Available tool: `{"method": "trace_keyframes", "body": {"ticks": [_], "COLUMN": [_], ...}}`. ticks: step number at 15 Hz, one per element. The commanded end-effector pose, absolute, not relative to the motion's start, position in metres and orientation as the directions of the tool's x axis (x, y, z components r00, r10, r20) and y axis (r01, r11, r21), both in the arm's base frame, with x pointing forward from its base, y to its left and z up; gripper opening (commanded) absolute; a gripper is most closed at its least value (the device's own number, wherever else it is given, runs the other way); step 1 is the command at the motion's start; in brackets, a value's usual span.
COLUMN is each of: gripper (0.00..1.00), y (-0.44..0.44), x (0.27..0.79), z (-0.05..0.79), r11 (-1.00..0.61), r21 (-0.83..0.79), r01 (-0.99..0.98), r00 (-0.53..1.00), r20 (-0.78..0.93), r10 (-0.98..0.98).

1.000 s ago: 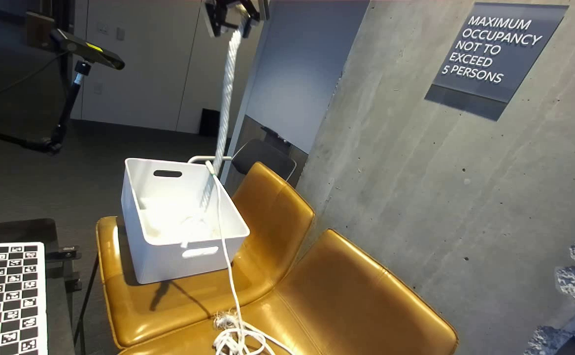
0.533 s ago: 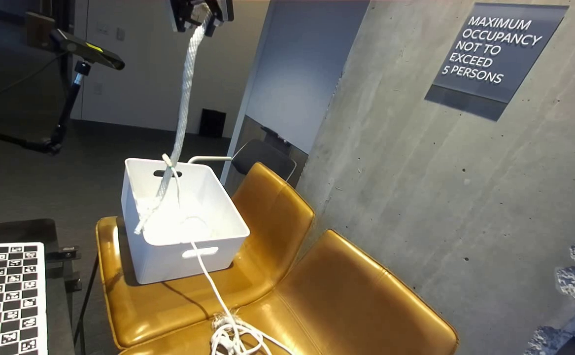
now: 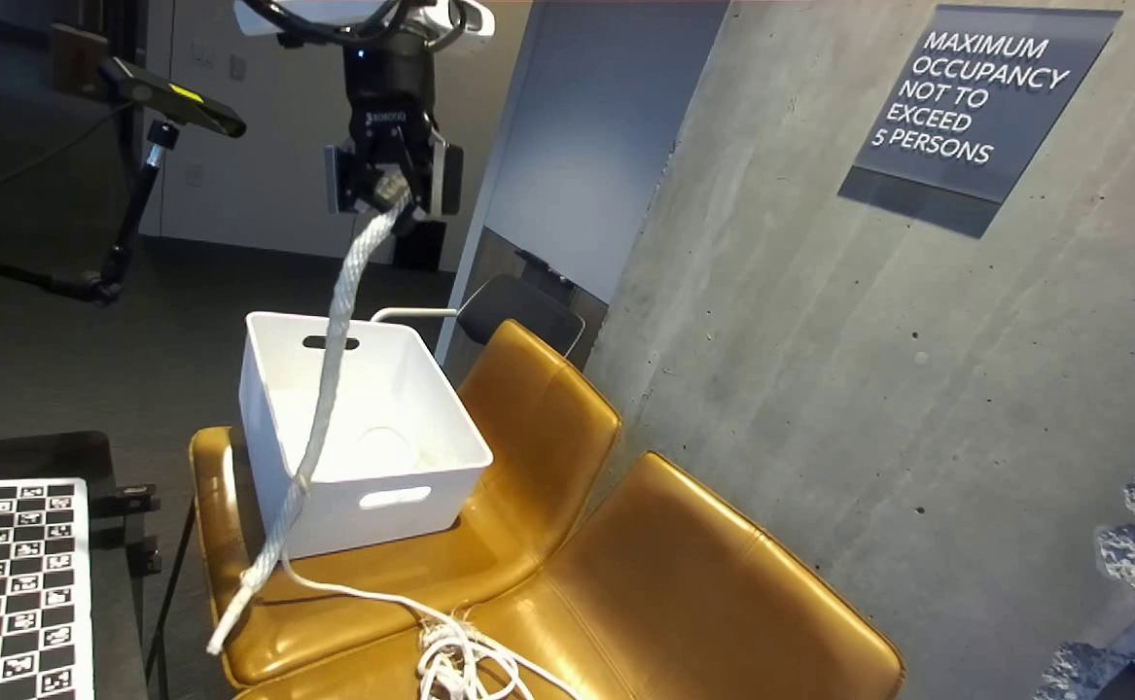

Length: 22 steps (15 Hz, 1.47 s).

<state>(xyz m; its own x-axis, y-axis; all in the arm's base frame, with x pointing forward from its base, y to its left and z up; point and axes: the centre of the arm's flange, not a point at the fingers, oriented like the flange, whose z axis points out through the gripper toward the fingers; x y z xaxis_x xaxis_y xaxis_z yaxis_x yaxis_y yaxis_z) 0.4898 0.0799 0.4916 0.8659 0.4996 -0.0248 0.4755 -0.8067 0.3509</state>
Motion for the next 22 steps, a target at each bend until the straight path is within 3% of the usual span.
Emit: {"method": "trace_keyframes", "body": {"ticks": [1,10,22], "gripper": [0.00,0.00,0.00], "y": [0.050,0.011,0.135], "x": [0.483,0.497,0.583], "z": [0.470,0.495,0.632], "r11": [-0.833,-0.880,-0.827], "r21": [0.317,0.277,0.376], "r01": [0.453,0.386,0.419], "r00": [0.881,0.914,0.840], "r20": [-0.019,0.017,0.184], "r10": [0.472,0.406,0.510]}}
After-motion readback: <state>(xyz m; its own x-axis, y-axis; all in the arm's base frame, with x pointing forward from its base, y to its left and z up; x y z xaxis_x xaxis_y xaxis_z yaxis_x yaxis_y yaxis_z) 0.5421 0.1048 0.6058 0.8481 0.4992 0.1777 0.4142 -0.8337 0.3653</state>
